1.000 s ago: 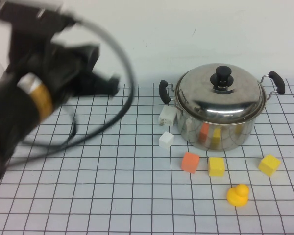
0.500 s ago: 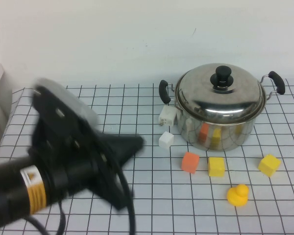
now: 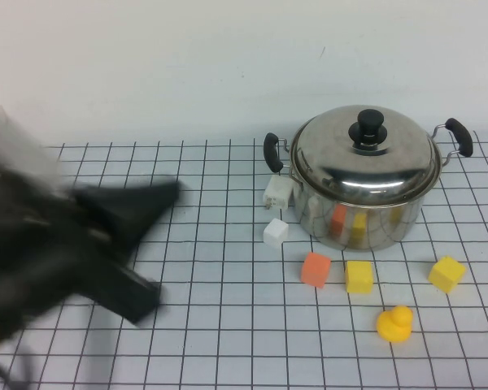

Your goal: Cover the pot

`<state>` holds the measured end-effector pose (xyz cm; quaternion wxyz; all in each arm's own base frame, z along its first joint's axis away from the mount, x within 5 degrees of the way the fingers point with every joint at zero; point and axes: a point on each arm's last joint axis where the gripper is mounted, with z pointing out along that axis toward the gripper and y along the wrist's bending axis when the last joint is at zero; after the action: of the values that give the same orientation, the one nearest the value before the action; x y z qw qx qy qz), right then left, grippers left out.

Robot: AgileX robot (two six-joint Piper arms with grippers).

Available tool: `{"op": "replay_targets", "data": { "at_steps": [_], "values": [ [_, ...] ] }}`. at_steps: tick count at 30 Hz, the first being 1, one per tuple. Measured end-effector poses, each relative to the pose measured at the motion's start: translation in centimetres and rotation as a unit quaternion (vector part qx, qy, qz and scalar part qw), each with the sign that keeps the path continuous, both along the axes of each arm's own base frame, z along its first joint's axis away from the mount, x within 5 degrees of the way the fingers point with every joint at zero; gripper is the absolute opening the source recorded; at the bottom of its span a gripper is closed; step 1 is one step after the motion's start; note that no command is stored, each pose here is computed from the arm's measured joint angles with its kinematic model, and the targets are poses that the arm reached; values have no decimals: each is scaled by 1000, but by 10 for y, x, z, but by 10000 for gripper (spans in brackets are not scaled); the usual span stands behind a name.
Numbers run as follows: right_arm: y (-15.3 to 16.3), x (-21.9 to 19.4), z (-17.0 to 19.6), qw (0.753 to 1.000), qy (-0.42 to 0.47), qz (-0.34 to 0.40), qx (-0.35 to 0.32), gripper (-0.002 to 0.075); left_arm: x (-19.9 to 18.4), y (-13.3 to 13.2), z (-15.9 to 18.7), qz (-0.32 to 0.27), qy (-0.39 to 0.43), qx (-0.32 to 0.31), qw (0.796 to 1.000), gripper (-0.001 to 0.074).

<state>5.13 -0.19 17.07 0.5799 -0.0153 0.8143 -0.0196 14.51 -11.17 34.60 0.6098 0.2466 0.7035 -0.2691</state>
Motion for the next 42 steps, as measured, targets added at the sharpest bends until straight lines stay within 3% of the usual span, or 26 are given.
{"op": "replay_targets", "data": {
  "at_steps": [5, 9, 15, 21, 25, 28, 31, 35, 38, 42],
  "values": [
    [0, 0, 0, 1000, 0, 0, 0, 9, -25, 37, 19, 100, -46, -73, 991, -1],
    [0, 0, 0, 1000, 0, 0, 0, 9, -45, 63, 10, 156, -49, -125, 979, -1],
    [0, 0, 0, 1000, 0, 0, 0, 9, -72, 90, -23, 214, -49, -187, 957, -1],
    [0, 0, 0, 1000, 0, 0, 0, 9, -94, 99, -45, 224, -81, -206, 949, -1],
    [0, 0, 0, 1000, 0, 0, 0, 9, -93, 103, -59, 243, -40, -252, 936, -1],
    [0, 0, 0, 1000, 0, 0, 0, 9, -88, 111, -74, 302, 33, -281, 911, -1],
    [0, 0, 0, 1000, 0, 0, 0, 9, -88, 113, -96, 336, 95, -185, 919, -1],
    [0, 0, 0, 1000, 0, 0, 0, 9, -87, 105, -117, 308, 100, -98, 941, -1],
    [0, 0, 0, 1000, 0, 0, 0, 9, -83, 102, -131, 300, 73, -105, 945, -1],
    [0, 0, 0, 1000, 0, 0, 0, 9, -80, 105, -149, 338, 67, -156, 926, -1]
  ]
}}
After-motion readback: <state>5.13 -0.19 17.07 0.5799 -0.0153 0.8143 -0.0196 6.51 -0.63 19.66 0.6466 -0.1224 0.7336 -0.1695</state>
